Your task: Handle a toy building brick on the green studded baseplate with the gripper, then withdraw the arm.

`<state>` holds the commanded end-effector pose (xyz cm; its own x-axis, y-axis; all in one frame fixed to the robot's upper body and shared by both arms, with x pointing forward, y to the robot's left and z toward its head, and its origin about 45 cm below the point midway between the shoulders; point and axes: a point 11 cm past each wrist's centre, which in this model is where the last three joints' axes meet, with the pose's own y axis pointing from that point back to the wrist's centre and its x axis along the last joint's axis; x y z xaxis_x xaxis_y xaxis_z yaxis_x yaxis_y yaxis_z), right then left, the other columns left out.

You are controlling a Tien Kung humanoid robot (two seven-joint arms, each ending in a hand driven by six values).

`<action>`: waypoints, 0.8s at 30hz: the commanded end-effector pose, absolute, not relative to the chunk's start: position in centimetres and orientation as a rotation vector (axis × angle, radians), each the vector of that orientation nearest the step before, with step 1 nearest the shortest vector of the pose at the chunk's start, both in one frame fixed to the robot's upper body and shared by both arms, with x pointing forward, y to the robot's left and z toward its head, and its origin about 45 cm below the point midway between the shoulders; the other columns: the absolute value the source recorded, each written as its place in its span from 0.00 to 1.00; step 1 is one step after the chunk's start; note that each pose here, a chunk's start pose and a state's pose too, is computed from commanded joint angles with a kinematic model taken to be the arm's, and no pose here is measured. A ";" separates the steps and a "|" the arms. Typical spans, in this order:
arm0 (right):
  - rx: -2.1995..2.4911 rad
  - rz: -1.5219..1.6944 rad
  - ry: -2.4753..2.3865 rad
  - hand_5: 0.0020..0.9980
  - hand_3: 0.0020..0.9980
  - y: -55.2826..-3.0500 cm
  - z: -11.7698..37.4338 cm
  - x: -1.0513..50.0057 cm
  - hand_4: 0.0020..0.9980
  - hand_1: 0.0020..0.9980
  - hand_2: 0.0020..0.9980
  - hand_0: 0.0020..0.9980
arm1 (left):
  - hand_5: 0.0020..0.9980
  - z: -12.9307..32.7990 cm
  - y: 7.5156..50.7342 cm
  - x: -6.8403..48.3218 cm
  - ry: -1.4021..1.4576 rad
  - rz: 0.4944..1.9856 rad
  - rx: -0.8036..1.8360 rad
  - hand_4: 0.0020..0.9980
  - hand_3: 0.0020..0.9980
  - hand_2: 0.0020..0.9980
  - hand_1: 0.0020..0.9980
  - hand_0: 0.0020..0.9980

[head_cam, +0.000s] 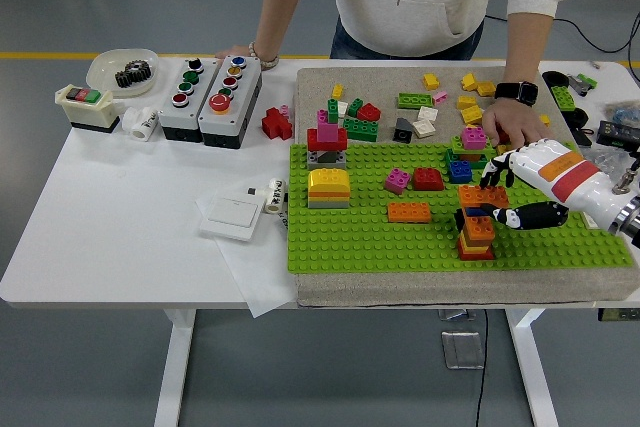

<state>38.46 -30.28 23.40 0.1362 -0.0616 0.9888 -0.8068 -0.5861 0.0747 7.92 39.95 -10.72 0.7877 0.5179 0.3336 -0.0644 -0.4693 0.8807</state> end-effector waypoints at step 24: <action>1.793 1.525 -0.846 0.27 0.55 -30.1 23.7 38.4 0.65 0.42 0.52 0.29 | 0.76 -10.7 39.9 8.1 0.339 0.711 1.946 0.64 0.62 0.70 0.63 0.56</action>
<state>38.44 -30.10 23.68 0.1240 -0.0723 0.9896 -0.8013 -0.5956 0.0569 8.11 39.91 -10.71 0.7884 0.5176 0.3325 -0.0673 -0.4647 0.8829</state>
